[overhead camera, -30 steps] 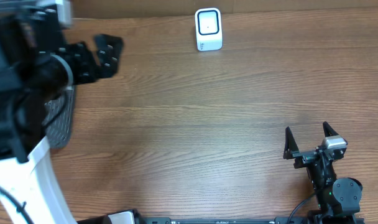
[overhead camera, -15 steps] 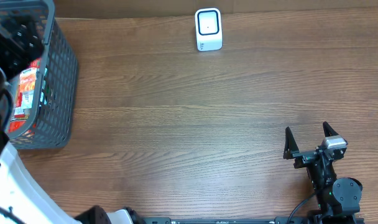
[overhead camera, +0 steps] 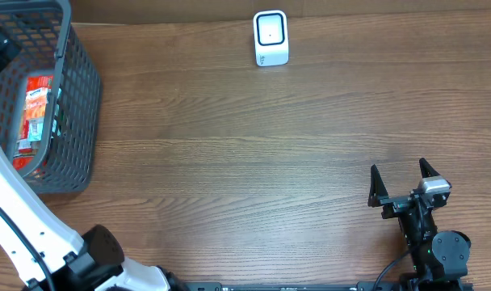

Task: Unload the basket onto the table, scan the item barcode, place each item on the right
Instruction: 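Move the left gripper up and over into the grey basket, then grasp the Kleenex tissue pack in the basket with the left gripper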

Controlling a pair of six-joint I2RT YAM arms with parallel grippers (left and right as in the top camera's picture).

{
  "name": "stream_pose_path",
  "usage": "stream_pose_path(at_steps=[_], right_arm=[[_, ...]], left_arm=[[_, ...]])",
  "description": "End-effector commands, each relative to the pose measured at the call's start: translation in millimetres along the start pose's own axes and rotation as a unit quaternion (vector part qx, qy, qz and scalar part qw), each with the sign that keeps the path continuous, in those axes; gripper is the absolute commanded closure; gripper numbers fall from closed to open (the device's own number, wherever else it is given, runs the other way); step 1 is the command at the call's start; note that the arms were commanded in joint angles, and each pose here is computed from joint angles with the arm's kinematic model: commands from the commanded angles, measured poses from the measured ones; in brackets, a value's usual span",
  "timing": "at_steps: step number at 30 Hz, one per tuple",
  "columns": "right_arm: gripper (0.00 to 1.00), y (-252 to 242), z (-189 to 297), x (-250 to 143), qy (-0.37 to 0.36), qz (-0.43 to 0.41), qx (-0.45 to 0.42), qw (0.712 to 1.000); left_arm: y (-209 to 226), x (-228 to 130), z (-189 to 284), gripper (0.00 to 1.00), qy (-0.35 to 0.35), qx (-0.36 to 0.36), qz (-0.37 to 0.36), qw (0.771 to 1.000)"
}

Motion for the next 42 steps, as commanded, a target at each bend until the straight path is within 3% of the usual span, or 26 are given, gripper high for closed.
stream_pose_path(at_steps=[1, 24, 36, 42], right_arm=[[0.00, -1.2, -0.1, -2.2, -0.001, 0.001, -0.002, 1.000], [0.00, -1.2, -0.1, -2.2, -0.001, 0.001, -0.002, 1.000], [0.00, -1.2, -0.1, -2.2, -0.001, 0.001, -0.002, 1.000], [0.00, -1.2, -0.1, -2.2, -0.001, 0.001, -0.002, 1.000]], left_arm=[[18.1, -1.8, -12.8, 0.00, 0.014, 0.031, 0.013, 0.999], [76.6, -23.0, -59.5, 0.00, 0.082, 0.079, 0.024, 0.993], [72.0, -59.5, -147.8, 0.00, 0.163, -0.058, -0.073, 0.982], [73.1, -86.1, -189.8, 0.00, 0.202, -0.108, -0.086, 0.970]])
Point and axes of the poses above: each gripper's point midway between its finger pads, its own z axis back along the fingers, its own y axis along the line the jaws close on, x = y × z, the point moved 8 cm from there along z, back along the fingers, and after that the axes turned 14 degrees about -z, right-handed, at the moved point
